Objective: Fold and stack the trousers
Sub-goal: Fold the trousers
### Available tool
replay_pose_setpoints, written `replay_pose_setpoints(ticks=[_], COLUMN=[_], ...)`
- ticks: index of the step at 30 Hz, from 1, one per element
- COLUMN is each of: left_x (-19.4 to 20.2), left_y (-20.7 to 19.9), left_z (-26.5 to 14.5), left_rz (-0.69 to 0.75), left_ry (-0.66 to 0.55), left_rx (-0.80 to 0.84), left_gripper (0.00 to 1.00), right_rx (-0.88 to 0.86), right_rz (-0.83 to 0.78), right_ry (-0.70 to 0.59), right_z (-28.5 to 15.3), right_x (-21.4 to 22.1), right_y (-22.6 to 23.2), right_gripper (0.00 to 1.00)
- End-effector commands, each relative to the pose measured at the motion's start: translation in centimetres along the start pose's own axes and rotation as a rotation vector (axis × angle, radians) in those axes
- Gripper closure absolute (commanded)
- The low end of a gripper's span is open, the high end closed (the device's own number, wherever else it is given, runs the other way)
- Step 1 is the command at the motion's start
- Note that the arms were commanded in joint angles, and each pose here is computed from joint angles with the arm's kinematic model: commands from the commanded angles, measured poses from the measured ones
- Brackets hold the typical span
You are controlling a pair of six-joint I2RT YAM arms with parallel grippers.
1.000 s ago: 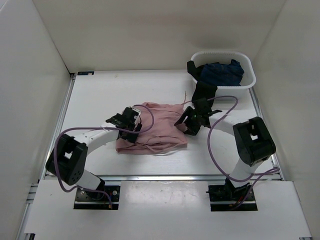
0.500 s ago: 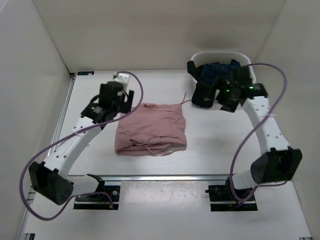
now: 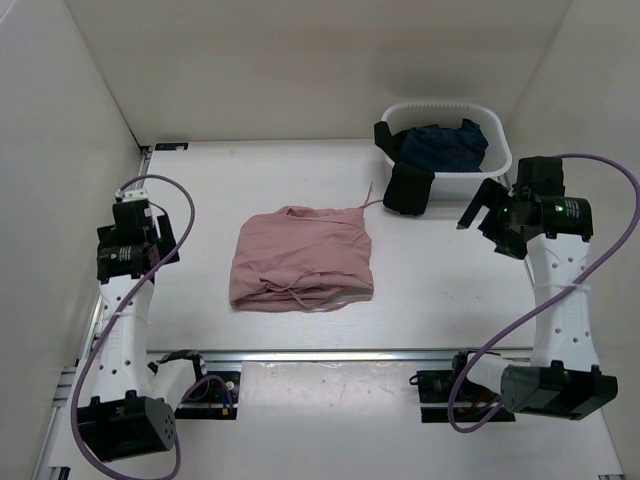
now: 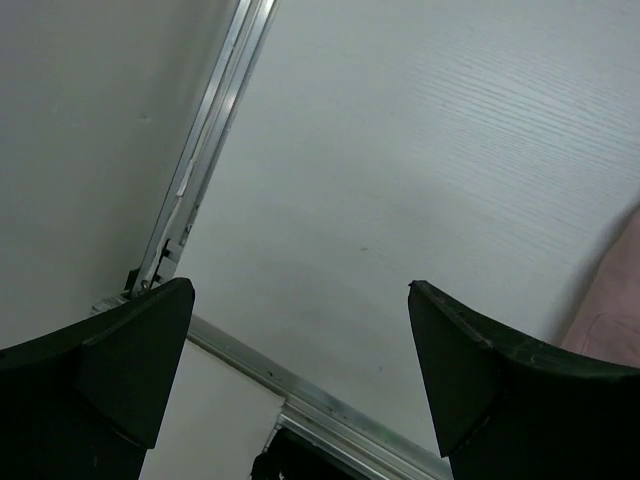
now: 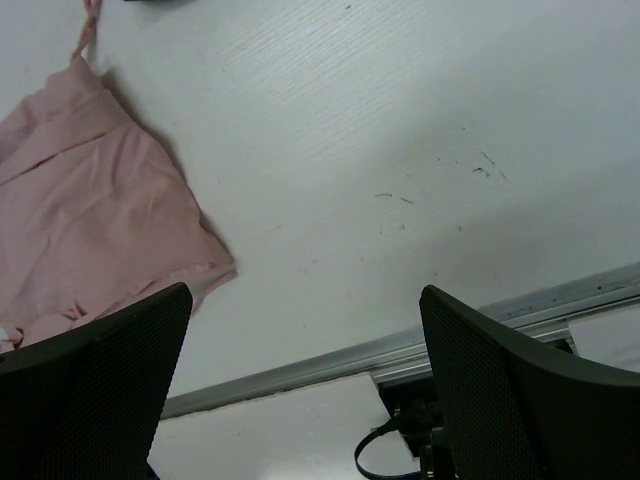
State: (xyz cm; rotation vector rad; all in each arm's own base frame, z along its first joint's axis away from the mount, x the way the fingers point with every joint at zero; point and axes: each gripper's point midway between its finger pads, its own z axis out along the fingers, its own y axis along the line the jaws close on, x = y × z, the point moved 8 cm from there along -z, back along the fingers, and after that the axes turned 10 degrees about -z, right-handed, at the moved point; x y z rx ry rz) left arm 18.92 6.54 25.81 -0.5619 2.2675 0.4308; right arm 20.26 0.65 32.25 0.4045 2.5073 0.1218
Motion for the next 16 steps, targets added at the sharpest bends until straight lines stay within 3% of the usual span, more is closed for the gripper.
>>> replay_pose_setpoints(ticks=[1,16], left_x=[-0.1,-0.5], left_y=[1.1,1.2], left_z=[-0.5,-1.3], left_rz=[-0.04,-0.08], left_ry=[-0.007,-0.01], left_rx=[-0.017,0.062], left_gripper=[0.0,0.0], right_rx=[-0.016,0.035], right_rz=[-0.016,-0.047], right_ry=[0.036,-0.013], right_z=[0.5,0.5], right_x=[0.5,1.1], right_y=[-0.1,-1.0], right_gripper=[0.01,0.01])
